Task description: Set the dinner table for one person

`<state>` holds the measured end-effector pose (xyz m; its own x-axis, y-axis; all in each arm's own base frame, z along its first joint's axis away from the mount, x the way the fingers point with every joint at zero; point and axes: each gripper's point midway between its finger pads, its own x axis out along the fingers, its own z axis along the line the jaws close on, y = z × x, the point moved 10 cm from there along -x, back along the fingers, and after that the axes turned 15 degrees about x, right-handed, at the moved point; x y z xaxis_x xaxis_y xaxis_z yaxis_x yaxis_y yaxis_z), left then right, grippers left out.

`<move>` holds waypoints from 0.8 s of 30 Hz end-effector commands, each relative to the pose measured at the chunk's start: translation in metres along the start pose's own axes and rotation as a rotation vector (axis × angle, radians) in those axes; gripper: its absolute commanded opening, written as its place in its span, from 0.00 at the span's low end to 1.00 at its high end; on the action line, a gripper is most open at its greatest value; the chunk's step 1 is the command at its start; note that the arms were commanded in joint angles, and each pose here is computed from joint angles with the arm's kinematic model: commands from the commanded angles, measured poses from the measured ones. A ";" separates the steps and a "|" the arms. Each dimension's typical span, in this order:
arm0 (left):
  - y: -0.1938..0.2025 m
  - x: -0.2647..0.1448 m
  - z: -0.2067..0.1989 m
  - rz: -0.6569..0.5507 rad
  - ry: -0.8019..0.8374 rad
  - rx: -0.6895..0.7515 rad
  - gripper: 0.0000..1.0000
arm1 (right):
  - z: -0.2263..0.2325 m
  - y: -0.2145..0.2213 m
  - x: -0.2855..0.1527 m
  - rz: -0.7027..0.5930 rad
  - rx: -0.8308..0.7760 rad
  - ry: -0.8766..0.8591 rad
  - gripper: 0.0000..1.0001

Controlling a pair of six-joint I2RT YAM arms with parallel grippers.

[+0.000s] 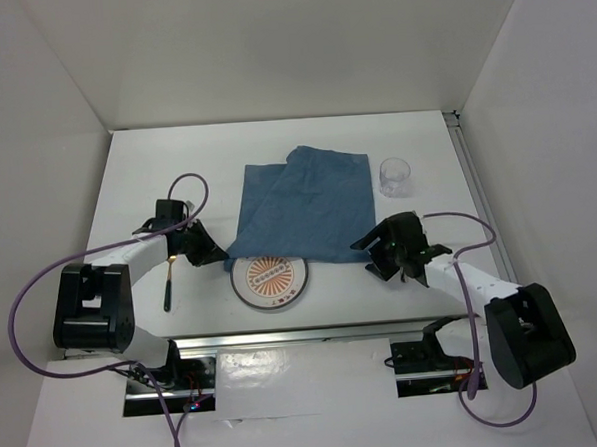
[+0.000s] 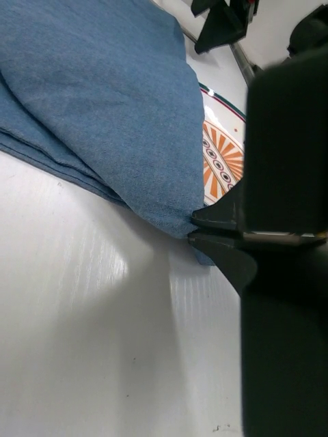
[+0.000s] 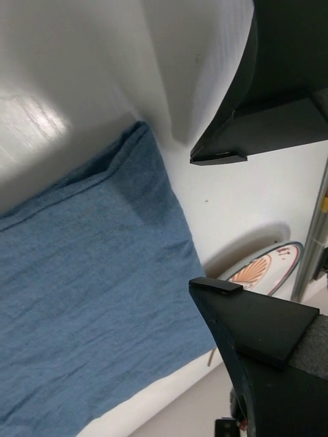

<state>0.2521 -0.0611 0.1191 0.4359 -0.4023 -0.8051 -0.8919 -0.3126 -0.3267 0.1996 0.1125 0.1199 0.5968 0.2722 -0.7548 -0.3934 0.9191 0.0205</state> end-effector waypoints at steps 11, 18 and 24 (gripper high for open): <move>-0.030 -0.004 -0.015 -0.039 0.035 0.048 0.00 | 0.004 -0.009 0.038 -0.125 0.033 0.049 0.52; -0.088 -0.029 -0.041 -0.137 -0.019 0.147 0.00 | 0.091 -0.020 0.047 -0.194 -0.123 -0.116 0.00; -0.187 -0.092 -0.098 -0.322 -0.019 0.296 0.00 | 0.219 -0.041 0.013 -0.301 -0.289 -0.325 0.00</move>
<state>0.3799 -0.0574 0.2511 0.6301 -0.3357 -0.7002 -0.7753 -0.2217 -0.5914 0.3547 0.1474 0.1855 0.7675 0.1680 -0.6186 -0.3752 0.9002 -0.2210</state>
